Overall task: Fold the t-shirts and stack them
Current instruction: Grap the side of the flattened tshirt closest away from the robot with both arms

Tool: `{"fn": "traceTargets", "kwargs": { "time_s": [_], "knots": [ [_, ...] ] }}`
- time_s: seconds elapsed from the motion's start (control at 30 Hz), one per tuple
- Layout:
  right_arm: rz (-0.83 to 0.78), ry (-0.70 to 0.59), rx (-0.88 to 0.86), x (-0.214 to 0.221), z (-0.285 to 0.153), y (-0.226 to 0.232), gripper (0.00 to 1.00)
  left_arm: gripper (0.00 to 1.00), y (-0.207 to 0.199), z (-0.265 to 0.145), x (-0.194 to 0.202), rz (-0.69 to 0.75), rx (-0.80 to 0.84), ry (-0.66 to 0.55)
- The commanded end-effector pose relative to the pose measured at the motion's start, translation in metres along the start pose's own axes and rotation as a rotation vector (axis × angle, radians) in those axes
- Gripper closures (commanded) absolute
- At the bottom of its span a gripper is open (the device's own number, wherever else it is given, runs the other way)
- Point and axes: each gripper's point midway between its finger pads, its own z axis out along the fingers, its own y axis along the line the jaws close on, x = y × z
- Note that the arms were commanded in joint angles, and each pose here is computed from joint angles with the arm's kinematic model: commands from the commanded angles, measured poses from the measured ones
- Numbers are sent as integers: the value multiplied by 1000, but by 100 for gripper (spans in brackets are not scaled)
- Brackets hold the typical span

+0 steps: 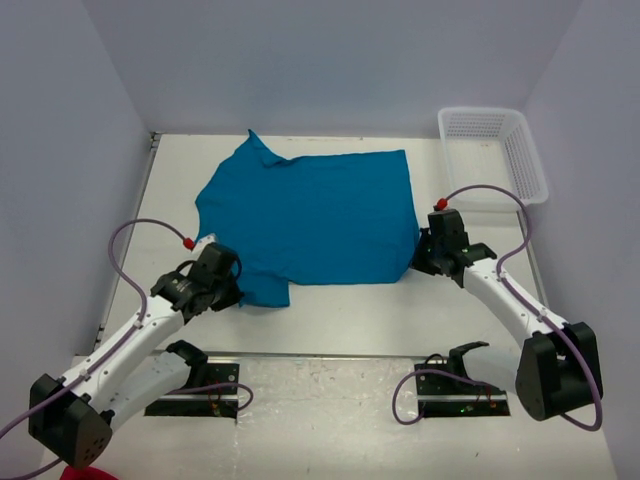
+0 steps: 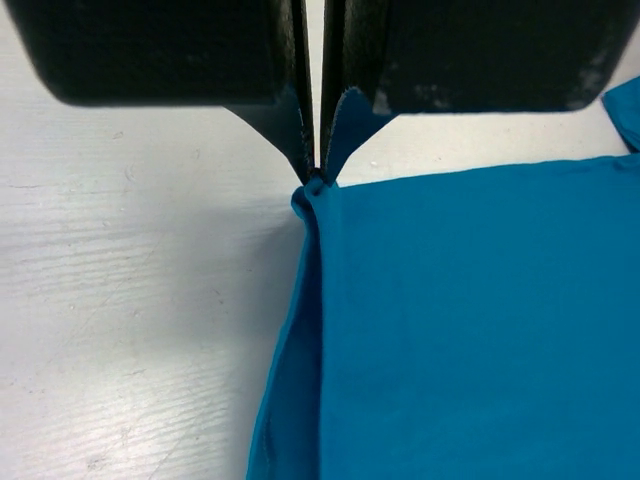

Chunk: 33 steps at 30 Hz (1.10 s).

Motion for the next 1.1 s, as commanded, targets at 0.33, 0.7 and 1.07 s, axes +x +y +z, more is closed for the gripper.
{"fn": "traceTargets", "kwargs": {
  "time_s": [0.33, 0.7, 1.07],
  "knots": [
    [-29, -60, 25, -20, -8, 5, 100, 100, -3, -11, -22, -62, 5, -88],
    [-37, -59, 38, -20, -5, 4, 100, 100, -4, -12, -26, -53, 3, -89],
    [-39, -59, 54, -21, -5, 3, 100, 100, -7, -13, -24, -54, 29, -85]
  ]
}}
